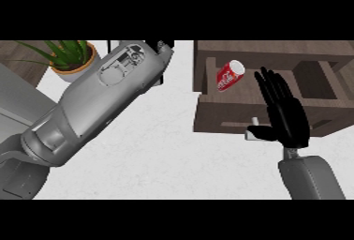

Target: Pick up the can, place it into the drawer and close the drawer

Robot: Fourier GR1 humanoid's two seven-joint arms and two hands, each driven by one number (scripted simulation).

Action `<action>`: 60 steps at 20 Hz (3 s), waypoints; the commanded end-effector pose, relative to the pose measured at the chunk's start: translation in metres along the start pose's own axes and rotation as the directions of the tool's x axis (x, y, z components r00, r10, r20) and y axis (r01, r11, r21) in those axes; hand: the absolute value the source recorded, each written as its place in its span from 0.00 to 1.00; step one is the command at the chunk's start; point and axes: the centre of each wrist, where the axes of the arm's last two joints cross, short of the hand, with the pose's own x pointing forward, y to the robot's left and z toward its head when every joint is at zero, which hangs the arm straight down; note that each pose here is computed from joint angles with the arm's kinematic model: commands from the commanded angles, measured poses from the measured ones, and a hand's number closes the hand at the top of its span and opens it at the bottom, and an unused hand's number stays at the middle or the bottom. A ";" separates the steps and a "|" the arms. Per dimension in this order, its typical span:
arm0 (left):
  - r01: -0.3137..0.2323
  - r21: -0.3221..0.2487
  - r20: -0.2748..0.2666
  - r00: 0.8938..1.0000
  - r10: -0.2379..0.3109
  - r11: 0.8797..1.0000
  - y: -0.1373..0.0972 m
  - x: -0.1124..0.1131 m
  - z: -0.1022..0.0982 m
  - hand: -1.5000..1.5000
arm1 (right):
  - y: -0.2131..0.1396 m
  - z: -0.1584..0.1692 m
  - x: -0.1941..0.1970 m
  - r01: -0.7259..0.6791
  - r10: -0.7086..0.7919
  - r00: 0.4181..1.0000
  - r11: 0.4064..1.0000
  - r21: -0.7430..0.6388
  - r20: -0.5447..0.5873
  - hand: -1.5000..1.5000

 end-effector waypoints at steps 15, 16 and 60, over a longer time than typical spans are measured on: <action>0.019 -0.017 -0.039 0.999 -0.020 1.000 0.074 -0.010 0.009 0.00 | 0.065 -0.051 -0.023 -0.130 0.126 0.990 0.990 -0.061 -0.071 0.00; 0.016 -0.020 -0.044 0.999 -0.017 1.000 0.073 -0.008 0.011 0.00 | 0.059 -0.067 -0.017 -0.122 0.116 0.990 0.990 -0.071 -0.085 0.00; 0.024 -0.023 -0.071 0.997 -0.026 0.999 0.129 -0.075 0.076 0.00 | 0.001 -0.192 0.049 0.521 -0.551 0.834 0.806 -0.282 -0.036 0.00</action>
